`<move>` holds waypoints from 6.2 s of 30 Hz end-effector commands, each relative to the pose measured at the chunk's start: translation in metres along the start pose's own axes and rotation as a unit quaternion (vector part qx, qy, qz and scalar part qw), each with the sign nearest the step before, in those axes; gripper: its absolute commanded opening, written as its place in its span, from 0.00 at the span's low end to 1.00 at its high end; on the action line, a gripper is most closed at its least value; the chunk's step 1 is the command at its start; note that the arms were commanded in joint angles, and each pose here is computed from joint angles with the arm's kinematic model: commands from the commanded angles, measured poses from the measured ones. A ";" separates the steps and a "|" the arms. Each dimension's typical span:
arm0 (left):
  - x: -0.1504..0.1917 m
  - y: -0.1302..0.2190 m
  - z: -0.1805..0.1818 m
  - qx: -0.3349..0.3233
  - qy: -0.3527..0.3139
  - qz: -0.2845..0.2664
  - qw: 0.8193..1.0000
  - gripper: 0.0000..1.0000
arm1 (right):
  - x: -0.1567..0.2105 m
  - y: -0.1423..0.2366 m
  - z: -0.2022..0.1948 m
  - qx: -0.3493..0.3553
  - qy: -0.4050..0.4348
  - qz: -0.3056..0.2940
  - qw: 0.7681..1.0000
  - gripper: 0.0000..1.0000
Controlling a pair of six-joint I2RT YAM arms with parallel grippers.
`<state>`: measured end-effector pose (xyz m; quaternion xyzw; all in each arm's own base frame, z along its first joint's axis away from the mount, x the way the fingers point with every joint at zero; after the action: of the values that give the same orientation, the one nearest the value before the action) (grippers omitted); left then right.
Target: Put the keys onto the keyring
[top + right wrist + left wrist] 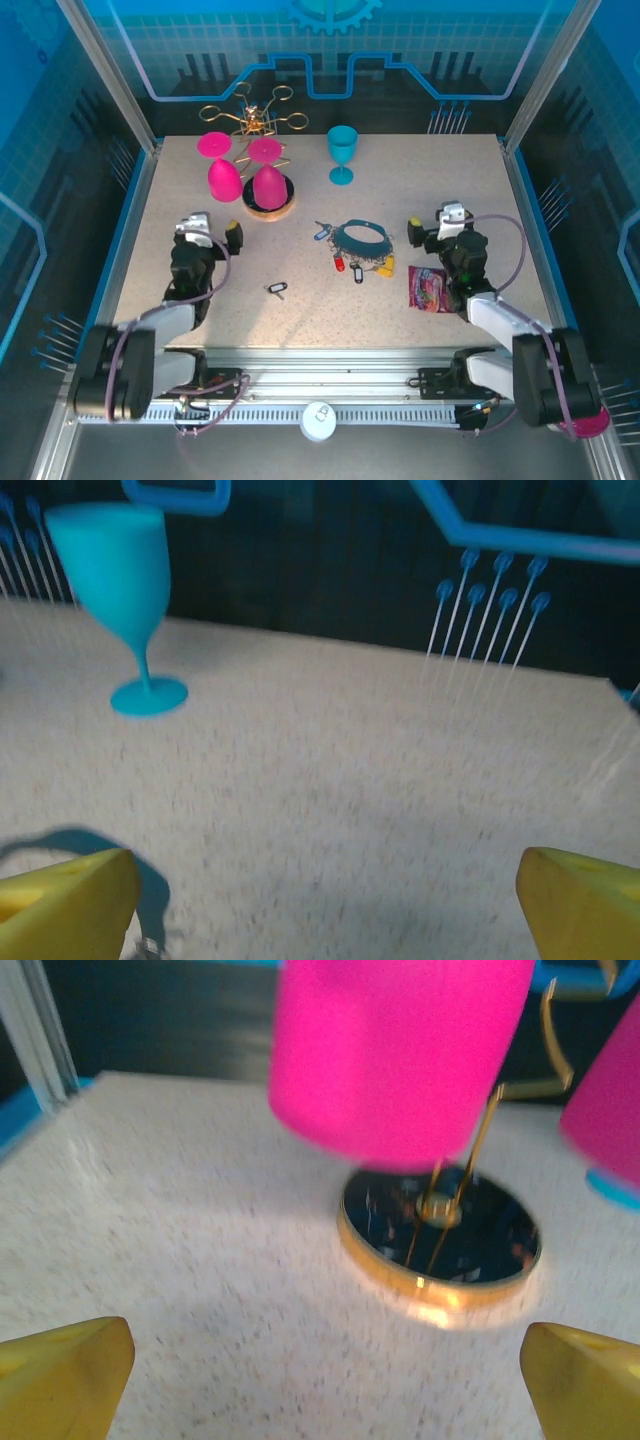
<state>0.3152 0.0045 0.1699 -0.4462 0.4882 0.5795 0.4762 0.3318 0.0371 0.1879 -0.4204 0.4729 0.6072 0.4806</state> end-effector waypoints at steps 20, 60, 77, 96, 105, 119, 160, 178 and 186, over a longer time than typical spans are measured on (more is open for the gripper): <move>-0.018 0.084 -0.072 0.164 0.182 0.156 0.957 0.95 | 0.057 0.060 0.039 0.022 -0.272 0.322 0.906 0.57; 0.054 -0.032 -0.326 0.140 -0.023 0.441 0.886 0.43 | 0.061 0.064 0.047 0.074 -0.243 0.358 0.898 0.51; 0.079 -0.047 -0.322 0.136 -0.018 0.456 0.880 0.16 | 0.061 0.056 0.056 0.064 -0.237 0.376 0.894 0.49; 0.052 0.040 -0.326 0.380 0.006 0.411 0.828 0.00 | 0.081 0.060 0.095 -0.043 -0.191 0.457 0.868 0.42; 0.062 0.063 -0.320 0.427 0.005 0.410 0.806 0.00 | 0.107 0.056 0.125 -0.066 -0.150 0.505 0.848 0.34; 0.064 0.062 -0.316 0.416 0.009 0.407 0.813 0.00 | 0.140 0.038 0.142 -0.077 -0.025 0.540 0.838 0.26; 0.063 0.062 -0.315 0.416 0.005 0.403 0.815 0.00 | 0.171 0.018 0.134 -0.005 0.097 0.536 0.839 0.09; 0.041 0.055 -0.290 0.370 0.002 0.338 0.865 0.76 | 0.144 0.040 0.142 -0.061 0.080 0.518 0.849 0.00; -0.008 0.055 -0.277 0.386 -0.061 0.219 0.894 0.77 | 0.120 0.049 0.154 -0.111 0.073 0.502 0.855 0.00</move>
<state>0.2679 -0.2755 0.1225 -0.0555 0.7702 0.4705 0.4270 0.2629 0.1993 0.0989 -0.2010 0.6051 0.7691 0.0438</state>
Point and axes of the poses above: each hand's point on the last joint's axis, 136 mm out from that joint toward the fingers, its own y axis back along the fingers, its own z axis along the line the jaws close on, x = y × z, the point moved 3 cm from there along y, back along the fingers, and after that the axes turned 15 degrees about -y, right-handed, at the moved point
